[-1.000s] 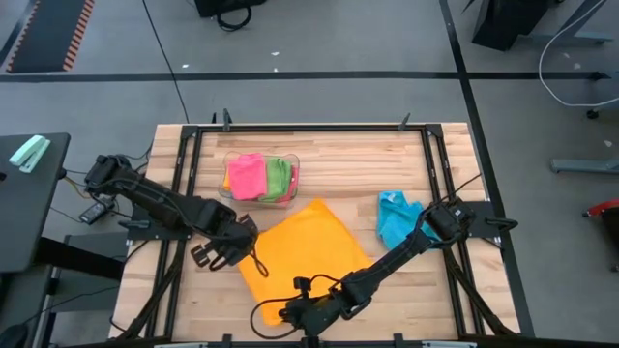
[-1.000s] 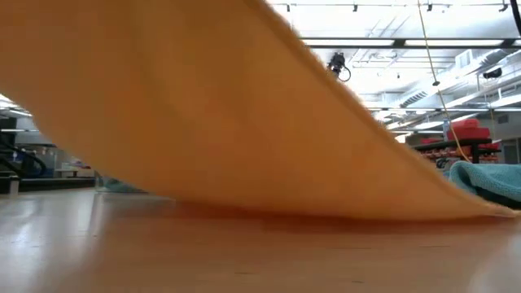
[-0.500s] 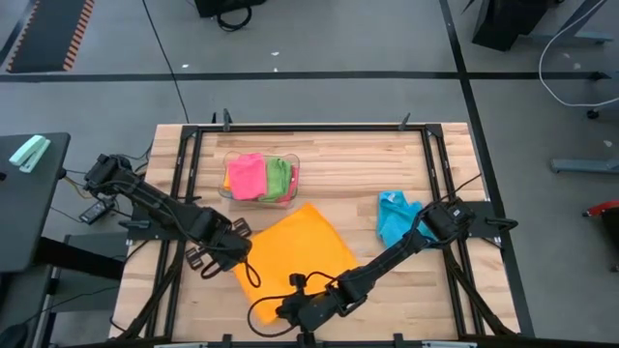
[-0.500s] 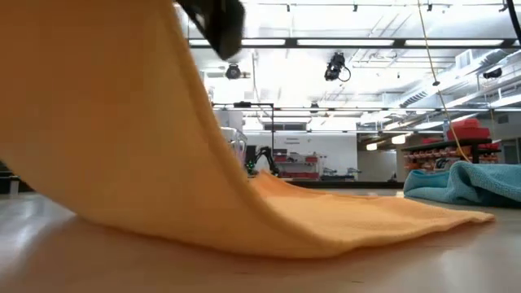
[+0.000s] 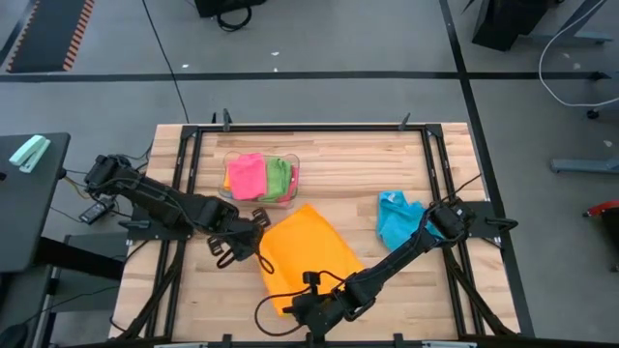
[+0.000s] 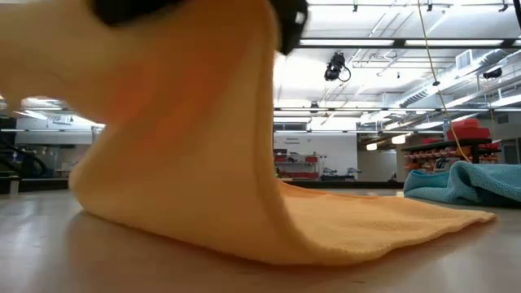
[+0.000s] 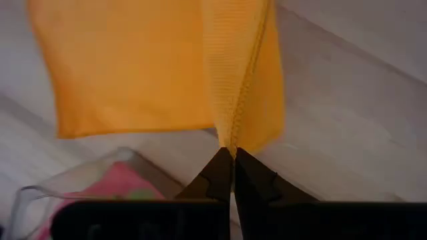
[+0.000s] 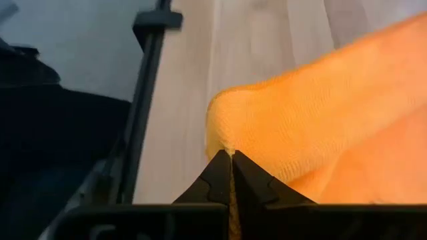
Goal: Fold microfiber towels
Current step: Fold the orange microfiber towel
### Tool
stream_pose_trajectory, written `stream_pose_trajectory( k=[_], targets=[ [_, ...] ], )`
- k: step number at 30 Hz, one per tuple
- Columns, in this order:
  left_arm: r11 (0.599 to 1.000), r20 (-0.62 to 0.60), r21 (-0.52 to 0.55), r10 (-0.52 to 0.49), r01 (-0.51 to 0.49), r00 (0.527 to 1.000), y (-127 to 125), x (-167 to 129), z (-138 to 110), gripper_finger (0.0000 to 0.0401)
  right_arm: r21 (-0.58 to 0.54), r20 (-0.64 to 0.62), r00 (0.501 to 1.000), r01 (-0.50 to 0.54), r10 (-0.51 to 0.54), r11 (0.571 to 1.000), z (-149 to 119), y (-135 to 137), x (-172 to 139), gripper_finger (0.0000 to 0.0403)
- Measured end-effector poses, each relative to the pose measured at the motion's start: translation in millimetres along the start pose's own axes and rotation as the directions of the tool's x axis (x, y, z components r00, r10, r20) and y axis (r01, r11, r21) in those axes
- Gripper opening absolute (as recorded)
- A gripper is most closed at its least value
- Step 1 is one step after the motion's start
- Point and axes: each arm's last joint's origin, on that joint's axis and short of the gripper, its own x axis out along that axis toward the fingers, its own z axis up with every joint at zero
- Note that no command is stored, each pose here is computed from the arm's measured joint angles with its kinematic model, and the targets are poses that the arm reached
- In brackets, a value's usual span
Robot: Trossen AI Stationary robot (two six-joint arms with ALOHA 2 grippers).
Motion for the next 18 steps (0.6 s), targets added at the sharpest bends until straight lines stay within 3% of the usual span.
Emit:
stream_pose_trajectory(
  k=[4,10,18],
  targets=[
    [0.998,0.03,-0.042,0.049,-0.048,0.998,12,2,-3,0.0008,0.02,-0.05,0.998,0.039,-0.038,0.999,-3,0,-10,0.0012],
    [0.989,0.055,-0.101,0.116,-0.11,0.992,24,7,-8,0.0026,0.027,-0.104,0.986,0.137,-0.133,0.99,-9,3,-31,0.0012],
    [0.968,0.089,-0.054,0.248,-0.244,0.965,33,21,-11,0.0008,0.061,-0.198,0.96,0.213,-0.197,0.975,-20,0,-39,0.0012]
  ],
)
